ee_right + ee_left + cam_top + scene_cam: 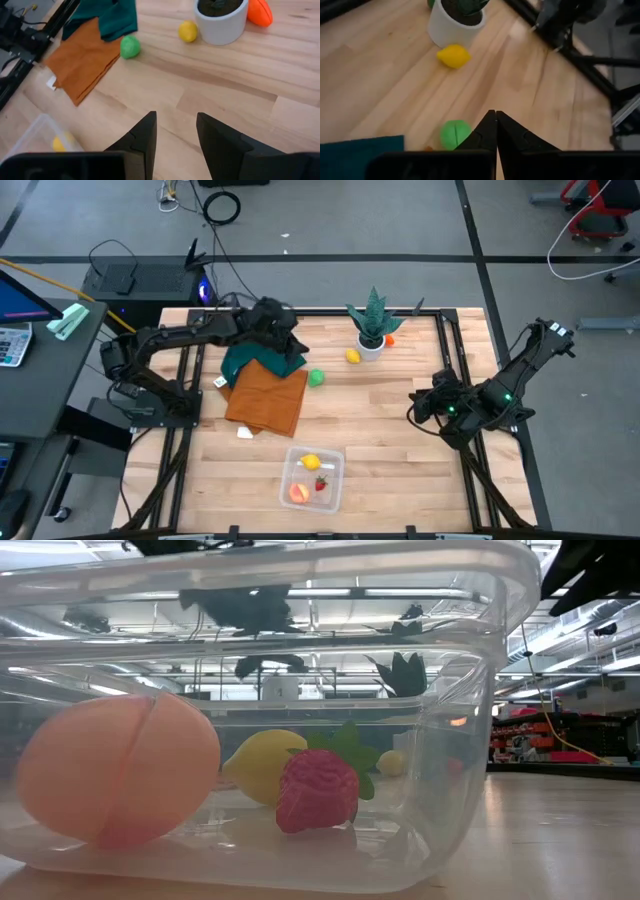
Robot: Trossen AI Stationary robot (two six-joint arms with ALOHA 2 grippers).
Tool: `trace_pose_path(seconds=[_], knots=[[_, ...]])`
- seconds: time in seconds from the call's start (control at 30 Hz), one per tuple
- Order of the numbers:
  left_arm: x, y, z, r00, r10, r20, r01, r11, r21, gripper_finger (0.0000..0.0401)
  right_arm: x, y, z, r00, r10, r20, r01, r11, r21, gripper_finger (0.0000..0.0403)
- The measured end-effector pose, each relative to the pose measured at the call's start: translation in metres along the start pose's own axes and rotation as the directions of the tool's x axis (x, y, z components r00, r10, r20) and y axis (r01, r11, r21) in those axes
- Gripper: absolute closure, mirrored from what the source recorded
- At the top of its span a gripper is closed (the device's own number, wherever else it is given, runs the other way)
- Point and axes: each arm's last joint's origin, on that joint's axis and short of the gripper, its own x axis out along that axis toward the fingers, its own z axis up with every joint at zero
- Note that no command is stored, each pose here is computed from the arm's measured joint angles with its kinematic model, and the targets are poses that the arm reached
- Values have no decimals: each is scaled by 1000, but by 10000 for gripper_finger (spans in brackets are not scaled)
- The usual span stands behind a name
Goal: Pick and placing Produce into tupperware
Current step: Put the green pear into the transparent bin
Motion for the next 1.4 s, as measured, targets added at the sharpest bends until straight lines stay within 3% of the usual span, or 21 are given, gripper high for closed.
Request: trace_pose_path(seconds=[0.2,0.4,0.57,0.73,1.0,1.1,1.2,1.4], knots=[[-9,-2,35,987,91,-131,-96,995,-35,389,5,3,5,1000,-5,16,5,1000,-5,295],[4,-2,52,962,174,-209,-189,981,-52,382,7,5,7,1000,-4,21,4,1000,-15,295],[30,0,45,934,192,-301,-238,963,-123,395,7,5,7,1000,-3,19,4,1000,-19,295],[53,-8,27,894,248,-373,-309,944,-113,391,7,5,6,1000,-5,6,5,999,-44,295],[73,-18,12,868,280,-411,-366,919,-147,389,7,5,6,1000,-5,6,5,997,-74,295],[74,-19,12,867,319,-382,-414,888,-199,387,7,5,6,1000,-5,6,5,996,-86,295],[74,-19,12,864,342,-370,-445,863,-241,364,7,5,6,1000,-5,6,5,993,-116,295],[75,-23,11,869,333,-367,-436,866,-245,272,7,5,6,1000,-5,6,6,987,-163,295]])
